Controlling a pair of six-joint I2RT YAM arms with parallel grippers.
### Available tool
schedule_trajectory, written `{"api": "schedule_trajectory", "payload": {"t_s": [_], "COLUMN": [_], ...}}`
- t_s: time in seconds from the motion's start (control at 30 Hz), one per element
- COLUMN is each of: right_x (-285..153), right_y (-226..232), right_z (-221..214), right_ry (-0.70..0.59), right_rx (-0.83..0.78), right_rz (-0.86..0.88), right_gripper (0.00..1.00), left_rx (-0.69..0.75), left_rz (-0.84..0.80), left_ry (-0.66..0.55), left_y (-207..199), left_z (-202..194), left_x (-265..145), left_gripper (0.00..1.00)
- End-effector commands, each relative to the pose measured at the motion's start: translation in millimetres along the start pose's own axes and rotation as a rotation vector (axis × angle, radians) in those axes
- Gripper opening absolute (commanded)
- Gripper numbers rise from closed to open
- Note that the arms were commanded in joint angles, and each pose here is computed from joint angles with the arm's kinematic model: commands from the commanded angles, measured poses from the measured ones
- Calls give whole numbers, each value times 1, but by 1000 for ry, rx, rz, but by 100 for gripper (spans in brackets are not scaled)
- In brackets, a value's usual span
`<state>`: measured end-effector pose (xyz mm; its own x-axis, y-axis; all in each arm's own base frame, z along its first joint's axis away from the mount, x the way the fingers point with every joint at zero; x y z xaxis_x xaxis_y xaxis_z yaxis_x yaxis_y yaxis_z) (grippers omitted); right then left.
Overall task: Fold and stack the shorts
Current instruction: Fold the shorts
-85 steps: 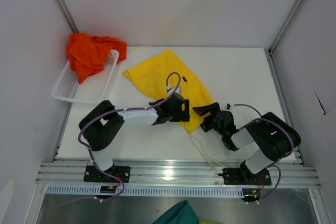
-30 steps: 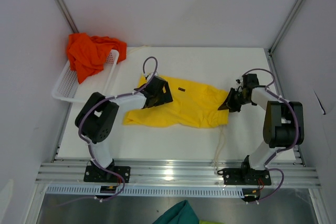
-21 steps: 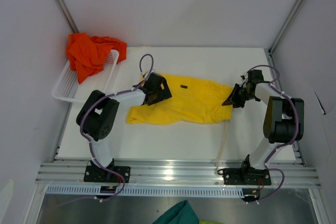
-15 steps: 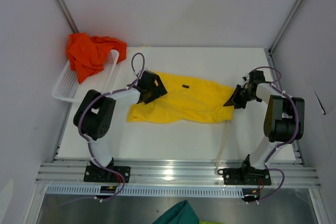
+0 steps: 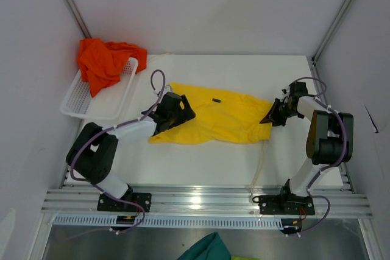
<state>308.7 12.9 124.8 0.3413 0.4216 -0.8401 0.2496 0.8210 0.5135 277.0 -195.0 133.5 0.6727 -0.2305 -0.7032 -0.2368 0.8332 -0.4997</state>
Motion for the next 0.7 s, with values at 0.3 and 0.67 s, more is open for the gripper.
{"api": "schedule_trajectory", "payload": {"t_s": [0.3, 0.67], "right_x": [2, 2], "right_y": [14, 14], "right_z": [8, 7], "right_ry": [-33, -28], "right_rx": [-49, -55], "right_rz": [2, -4], "right_gripper": [0, 0], "left_rx": [-21, -23], "left_rz": [-382, -265], "left_ry": [45, 98], "left_y": [-102, -78], "left_z": [-50, -75], "left_x": [-11, 28], "left_gripper": [90, 89]}}
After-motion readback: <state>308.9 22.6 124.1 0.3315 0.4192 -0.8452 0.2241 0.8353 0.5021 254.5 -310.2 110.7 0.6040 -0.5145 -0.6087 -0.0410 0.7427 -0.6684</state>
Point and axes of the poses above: each gripper's point midway between its finger pads, its own x axis out along the fingers, its own y axis along the line the jaws close on, z = x × y, the point moved 10 cm from there along -x, back along the fingers, and after that the axes turned 3 degrees about -x, right-handed, at the moved point
